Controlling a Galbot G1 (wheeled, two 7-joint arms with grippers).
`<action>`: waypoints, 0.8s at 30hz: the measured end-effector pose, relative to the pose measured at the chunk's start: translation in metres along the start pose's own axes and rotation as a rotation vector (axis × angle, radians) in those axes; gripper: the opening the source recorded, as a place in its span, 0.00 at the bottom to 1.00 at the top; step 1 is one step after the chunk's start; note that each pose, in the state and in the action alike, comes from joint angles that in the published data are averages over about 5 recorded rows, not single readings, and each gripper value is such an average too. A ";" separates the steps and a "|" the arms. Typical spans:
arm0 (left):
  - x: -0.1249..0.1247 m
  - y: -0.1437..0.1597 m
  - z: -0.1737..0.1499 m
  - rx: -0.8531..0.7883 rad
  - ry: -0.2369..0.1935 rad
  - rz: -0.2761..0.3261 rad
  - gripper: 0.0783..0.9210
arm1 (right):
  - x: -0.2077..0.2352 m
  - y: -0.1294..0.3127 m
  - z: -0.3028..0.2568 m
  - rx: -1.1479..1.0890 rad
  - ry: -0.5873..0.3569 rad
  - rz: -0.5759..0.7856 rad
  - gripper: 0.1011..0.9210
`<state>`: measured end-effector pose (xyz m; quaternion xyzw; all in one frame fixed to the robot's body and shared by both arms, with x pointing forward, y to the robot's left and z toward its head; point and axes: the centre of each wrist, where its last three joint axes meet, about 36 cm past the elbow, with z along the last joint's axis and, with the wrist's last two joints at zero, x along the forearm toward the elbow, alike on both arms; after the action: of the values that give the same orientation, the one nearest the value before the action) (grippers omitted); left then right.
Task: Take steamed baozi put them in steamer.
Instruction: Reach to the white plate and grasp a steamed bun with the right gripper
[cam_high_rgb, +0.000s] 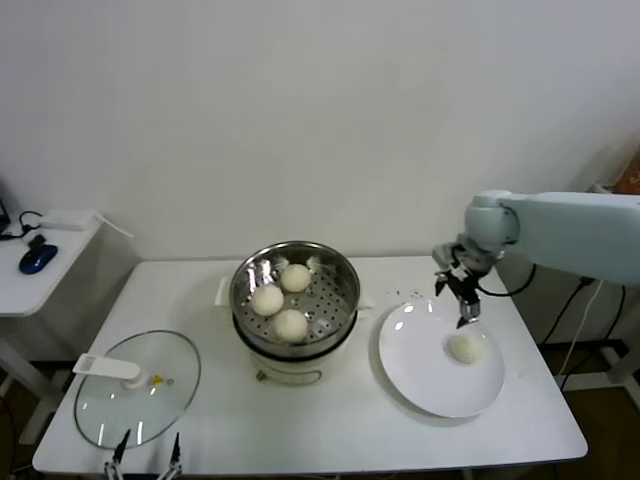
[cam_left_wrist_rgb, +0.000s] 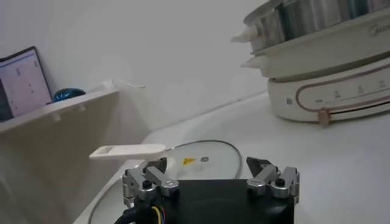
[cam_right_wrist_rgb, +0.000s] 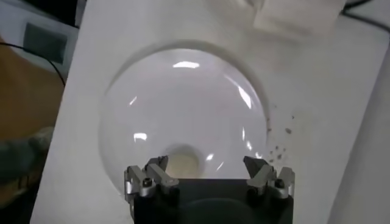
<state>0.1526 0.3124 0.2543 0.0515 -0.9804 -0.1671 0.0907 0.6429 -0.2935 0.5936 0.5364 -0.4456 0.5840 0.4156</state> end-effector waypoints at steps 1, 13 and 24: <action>0.000 0.000 0.000 0.001 0.000 -0.001 0.88 | -0.006 0.001 0.004 -0.012 0.005 -0.002 0.88; 0.005 0.001 0.005 -0.008 0.019 -0.001 0.88 | -0.079 0.012 0.034 -0.098 0.051 -0.031 0.88; 0.007 0.002 0.007 -0.018 0.029 0.004 0.88 | -0.118 0.024 0.048 -0.145 0.065 -0.042 0.88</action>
<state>0.1438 0.3158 0.2501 0.0511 -0.9776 -0.1747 0.1059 0.6419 -0.3472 0.4752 0.4948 -0.4618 0.5583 0.4799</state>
